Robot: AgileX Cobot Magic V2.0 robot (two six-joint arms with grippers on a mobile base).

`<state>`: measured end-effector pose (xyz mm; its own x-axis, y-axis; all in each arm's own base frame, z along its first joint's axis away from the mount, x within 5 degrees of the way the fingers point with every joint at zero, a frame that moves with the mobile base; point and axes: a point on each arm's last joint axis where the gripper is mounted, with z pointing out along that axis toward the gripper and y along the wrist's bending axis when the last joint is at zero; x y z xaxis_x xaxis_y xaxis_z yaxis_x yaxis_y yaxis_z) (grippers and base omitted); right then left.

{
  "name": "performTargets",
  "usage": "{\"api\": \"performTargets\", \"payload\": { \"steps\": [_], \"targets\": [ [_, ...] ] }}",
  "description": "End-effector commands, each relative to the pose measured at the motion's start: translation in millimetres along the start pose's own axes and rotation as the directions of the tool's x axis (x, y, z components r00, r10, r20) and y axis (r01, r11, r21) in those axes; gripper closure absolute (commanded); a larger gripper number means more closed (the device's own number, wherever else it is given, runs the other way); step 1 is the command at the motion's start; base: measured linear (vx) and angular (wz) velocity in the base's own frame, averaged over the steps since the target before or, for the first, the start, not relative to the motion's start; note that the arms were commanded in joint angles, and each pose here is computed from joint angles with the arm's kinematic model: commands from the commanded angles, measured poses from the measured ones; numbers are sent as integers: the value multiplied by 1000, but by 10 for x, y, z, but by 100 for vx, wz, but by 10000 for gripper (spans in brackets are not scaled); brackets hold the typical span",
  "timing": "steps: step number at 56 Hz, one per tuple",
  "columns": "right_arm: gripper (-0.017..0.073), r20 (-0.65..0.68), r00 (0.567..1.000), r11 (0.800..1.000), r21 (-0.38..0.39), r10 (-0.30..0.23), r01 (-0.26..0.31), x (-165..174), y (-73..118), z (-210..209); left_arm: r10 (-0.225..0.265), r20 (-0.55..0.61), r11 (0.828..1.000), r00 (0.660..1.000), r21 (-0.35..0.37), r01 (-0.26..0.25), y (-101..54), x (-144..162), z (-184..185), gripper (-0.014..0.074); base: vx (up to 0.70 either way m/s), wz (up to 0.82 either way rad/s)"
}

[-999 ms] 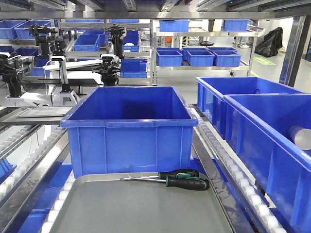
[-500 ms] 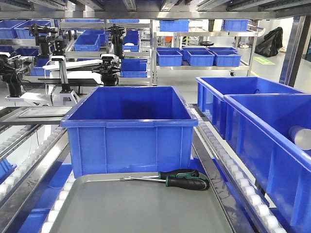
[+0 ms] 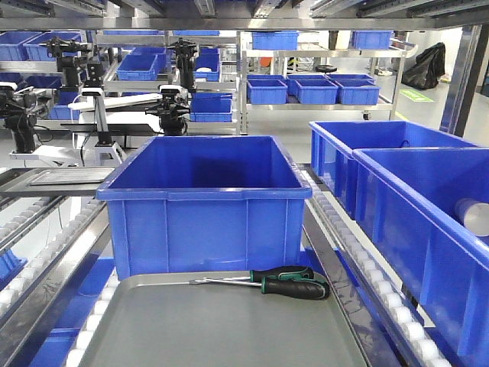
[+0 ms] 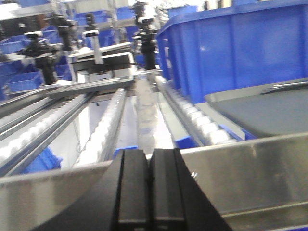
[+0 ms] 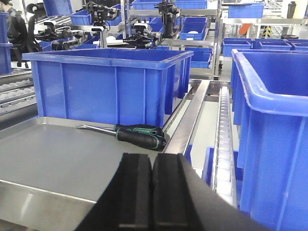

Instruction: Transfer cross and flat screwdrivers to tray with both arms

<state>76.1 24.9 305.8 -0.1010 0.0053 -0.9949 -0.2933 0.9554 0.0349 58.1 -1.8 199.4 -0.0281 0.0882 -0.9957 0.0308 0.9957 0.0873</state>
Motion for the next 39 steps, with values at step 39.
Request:
{"api": "performTargets", "payload": {
  "steps": [39],
  "targets": [
    [567,96,995,999,33,-7,4,-158,-26,-17,-15,106,1000,994,-23,17,20,-119,-34,591,0,0]
  ]
}}
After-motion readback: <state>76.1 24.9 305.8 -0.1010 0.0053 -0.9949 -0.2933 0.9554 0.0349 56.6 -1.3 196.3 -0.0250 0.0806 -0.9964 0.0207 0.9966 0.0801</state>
